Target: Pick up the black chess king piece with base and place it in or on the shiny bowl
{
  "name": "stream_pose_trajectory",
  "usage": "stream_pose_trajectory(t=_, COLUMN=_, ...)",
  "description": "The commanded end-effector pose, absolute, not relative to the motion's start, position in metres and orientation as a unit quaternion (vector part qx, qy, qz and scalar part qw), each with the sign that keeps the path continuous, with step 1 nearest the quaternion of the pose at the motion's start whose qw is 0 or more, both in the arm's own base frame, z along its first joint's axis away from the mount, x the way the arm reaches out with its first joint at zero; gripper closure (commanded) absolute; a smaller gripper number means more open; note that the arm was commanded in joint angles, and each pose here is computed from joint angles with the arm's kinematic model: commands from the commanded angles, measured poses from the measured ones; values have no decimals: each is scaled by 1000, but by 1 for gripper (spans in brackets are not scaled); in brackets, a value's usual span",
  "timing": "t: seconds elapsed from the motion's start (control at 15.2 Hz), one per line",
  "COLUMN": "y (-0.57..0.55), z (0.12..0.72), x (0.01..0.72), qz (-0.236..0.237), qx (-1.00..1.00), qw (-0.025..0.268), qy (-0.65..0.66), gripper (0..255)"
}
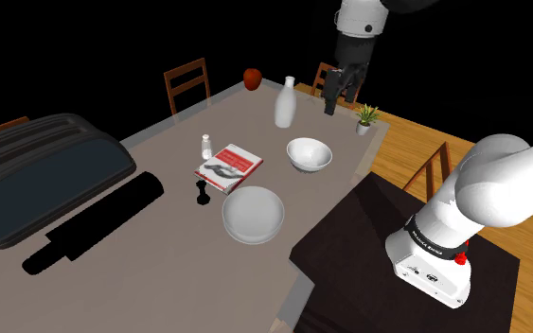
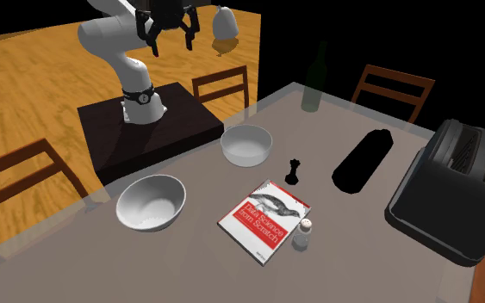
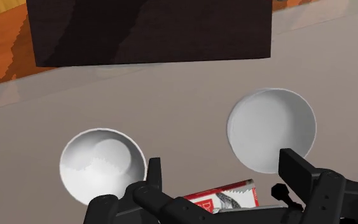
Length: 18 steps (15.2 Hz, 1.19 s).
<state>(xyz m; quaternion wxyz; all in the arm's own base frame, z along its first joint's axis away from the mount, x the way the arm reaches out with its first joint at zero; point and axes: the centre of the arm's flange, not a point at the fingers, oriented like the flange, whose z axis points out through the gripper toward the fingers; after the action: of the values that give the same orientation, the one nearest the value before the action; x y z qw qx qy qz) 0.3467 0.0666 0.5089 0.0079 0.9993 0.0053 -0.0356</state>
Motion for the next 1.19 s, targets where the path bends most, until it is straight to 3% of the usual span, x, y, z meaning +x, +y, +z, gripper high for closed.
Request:
stream_pose_trajectory(t=0.0, y=81, z=492, x=358, qz=-33, qx=999, qw=8, qy=5, gripper=0)
stream_pose_trajectory(t=1.12, y=202, z=352, x=480, qz=-16, qx=1000, qw=9, qy=0, gripper=0)
